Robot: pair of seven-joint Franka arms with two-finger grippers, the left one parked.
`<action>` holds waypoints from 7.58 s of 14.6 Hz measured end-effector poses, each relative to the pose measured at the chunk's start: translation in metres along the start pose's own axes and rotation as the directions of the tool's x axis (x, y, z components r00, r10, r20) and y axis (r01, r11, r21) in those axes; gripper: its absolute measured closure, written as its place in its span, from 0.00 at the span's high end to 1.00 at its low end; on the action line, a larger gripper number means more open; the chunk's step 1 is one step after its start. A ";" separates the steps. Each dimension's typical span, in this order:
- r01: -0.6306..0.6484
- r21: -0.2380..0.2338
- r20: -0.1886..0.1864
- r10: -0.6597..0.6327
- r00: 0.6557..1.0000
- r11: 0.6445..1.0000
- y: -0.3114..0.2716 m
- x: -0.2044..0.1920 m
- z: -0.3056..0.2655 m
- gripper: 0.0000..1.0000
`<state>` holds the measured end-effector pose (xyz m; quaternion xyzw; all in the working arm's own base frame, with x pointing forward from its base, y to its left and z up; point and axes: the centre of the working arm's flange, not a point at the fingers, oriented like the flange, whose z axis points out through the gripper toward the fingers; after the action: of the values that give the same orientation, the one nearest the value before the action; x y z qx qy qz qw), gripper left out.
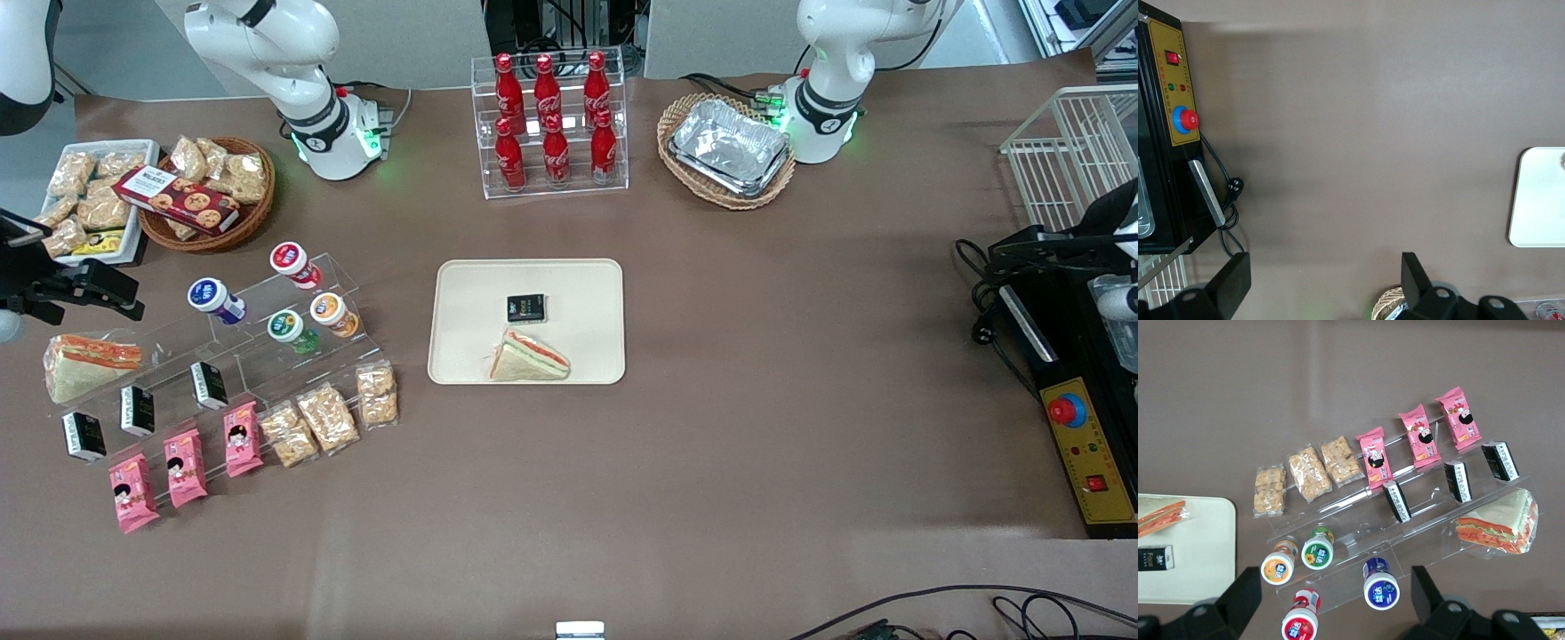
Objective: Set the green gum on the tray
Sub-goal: 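Move the right gripper over the acrylic rack toward the green gum bottle, then lower the open right gripper around the green-labelled gum bottle, then close the right gripper on the green gum bottle, then lift the green gum bottle up out of the rack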
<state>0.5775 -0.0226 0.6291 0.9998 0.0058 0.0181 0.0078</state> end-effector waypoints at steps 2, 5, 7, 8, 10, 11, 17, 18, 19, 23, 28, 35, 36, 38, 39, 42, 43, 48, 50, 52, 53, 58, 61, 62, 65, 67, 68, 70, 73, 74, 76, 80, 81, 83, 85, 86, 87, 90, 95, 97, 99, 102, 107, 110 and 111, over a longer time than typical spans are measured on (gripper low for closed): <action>0.000 0.000 0.000 0.000 1.000 1.000 0.000 0.000 0.000 1.00; 0.001 0.000 0.001 -0.001 1.000 1.000 0.000 0.001 0.001 1.00; 0.001 0.000 0.003 -0.001 1.000 1.000 0.000 0.001 0.002 1.00; 0.002 0.001 0.006 -0.002 1.000 1.000 -0.001 0.001 0.003 1.00; 0.006 0.002 0.017 -0.006 1.000 1.000 -0.003 0.002 0.010 1.00; 0.009 0.002 0.022 -0.009 1.000 1.000 -0.005 0.002 0.015 1.00; 0.021 -0.001 -0.009 -0.021 1.000 1.000 -0.012 -0.005 0.062 1.00; 0.023 -0.002 -0.013 -0.023 1.000 1.000 -0.014 -0.011 0.071 1.00; 0.026 -0.003 -0.012 -0.026 1.000 1.000 -0.016 -0.018 0.079 1.00; 0.039 -0.008 -0.017 -0.039 0.999 0.999 -0.024 -0.046 0.114 1.00; 0.030 -0.014 -0.031 -0.031 0.999 0.999 -0.052 -0.077 0.171 1.00; 0.017 -0.012 -0.071 -0.018 0.997 1.000 -0.054 -0.100 0.226 1.00; 0.015 -0.012 -0.076 -0.015 0.997 1.000 -0.054 -0.104 0.233 1.00; 0.012 -0.011 -0.090 -0.013 0.996 1.000 -0.054 -0.108 0.243 1.00; 0.010 -0.010 -0.098 -0.011 0.995 1.000 -0.054 -0.110 0.246 1.00; -0.001 -0.006 -0.111 0.000 0.994 1.000 -0.054 -0.114 0.259 1.00; -0.004 -0.005 -0.113 0.003 0.994 1.000 -0.054 -0.114 0.262 1.00; -0.007 0.004 -0.125 0.008 0.992 1.000 -0.054 -0.108 0.285 1.00; -0.007 0.006 -0.123 0.008 0.992 1.000 -0.055 -0.107 0.293 1.00; -0.007 0.007 -0.122 0.008 0.993 1.000 -0.055 -0.106 0.298 1.00; -0.005 0.006 -0.120 0.006 0.993 1.000 -0.055 -0.106 0.299 1.00; 0.002 0.001 -0.115 -0.002 0.993 1.000 -0.055 -0.107 0.303 1.00; 0.000 0.000 -0.101 0.000 0.995 1.000 -0.054 -0.112 0.309 1.00; -0.002 -0.001 -0.096 0.002 0.995 1.000 -0.053 -0.114 0.311 1.00; -0.004 -0.003 -0.090 0.004 0.996 1.000 -0.051 -0.121 0.312 1.00; -0.005 -0.004 -0.091 0.005 0.996 1.000 -0.051 -0.126 0.310 1.00; -0.005 -0.005 -0.092 0.005 0.996 1.000 -0.050 -0.129 0.310 1.00; -0.006 -0.007 -0.091 0.005 0.996 1.000 -0.050 -0.134 0.309 1.00; -0.006 -0.009 -0.091 0.005 0.996 1.000 -0.049 -0.140 0.308 1.00; -0.006 -0.010 -0.090 0.005 0.996 1.000 -0.049 -0.142 0.308 1.00; -0.006 -0.010 -0.087 0.005 0.996 1.000 -0.049 -0.143 0.309 0.99; -0.006 -0.010 -0.084 0.005 0.996 1.000 -0.049 -0.143 0.311 0.99; -0.006 -0.010 -0.087 0.005 0.996 1.000 -0.049 -0.143 0.310 0.99; -0.006 -0.009 -0.102 0.005 0.995 1.000 -0.049 -0.140 0.307 0.99; -0.006 -0.008 -0.115 0.005 0.993 1.000 -0.050 -0.135 0.302 0.98; -0.006 -0.008 -0.120 0.005 0.993 1.000 -0.050 -0.133 0.300 0.96; -0.006 -0.008 -0.123 0.005 0.992 1.000 -0.050 -0.132 0.298 0.94; -0.006 -0.007 -0.119 0.005 0.993 1.000 -0.050 -0.132 0.301 0.85; -0.006 -0.005 -0.122 0.006 0.993 1.000 -0.050 -0.129 0.306 0.85; -0.006 -0.004 -0.121 0.006 0.993 1.000 -0.050 -0.129 0.307 0.70; -0.007 -0.004 -0.122 0.006 0.993 1.000 -0.050 -0.129 0.306 0.59; -0.008 -0.004 -0.122 0.008 0.992 1.000 -0.049 -0.128 0.306 0.59; -0.034 -0.008 -0.093 0.033 0.995 0.999 -0.037 -0.102 0.272 0.59; -0.043 -0.016 -0.035 0.042 0.998 0.999 -0.032 -0.074 0.214 0.59; -0.044 -0.018 -0.018 0.044 0.999 0.999 -0.032 -0.067 0.193 0.59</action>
<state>0.5168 0.0056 0.4330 0.9994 -0.0164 0.0270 0.0166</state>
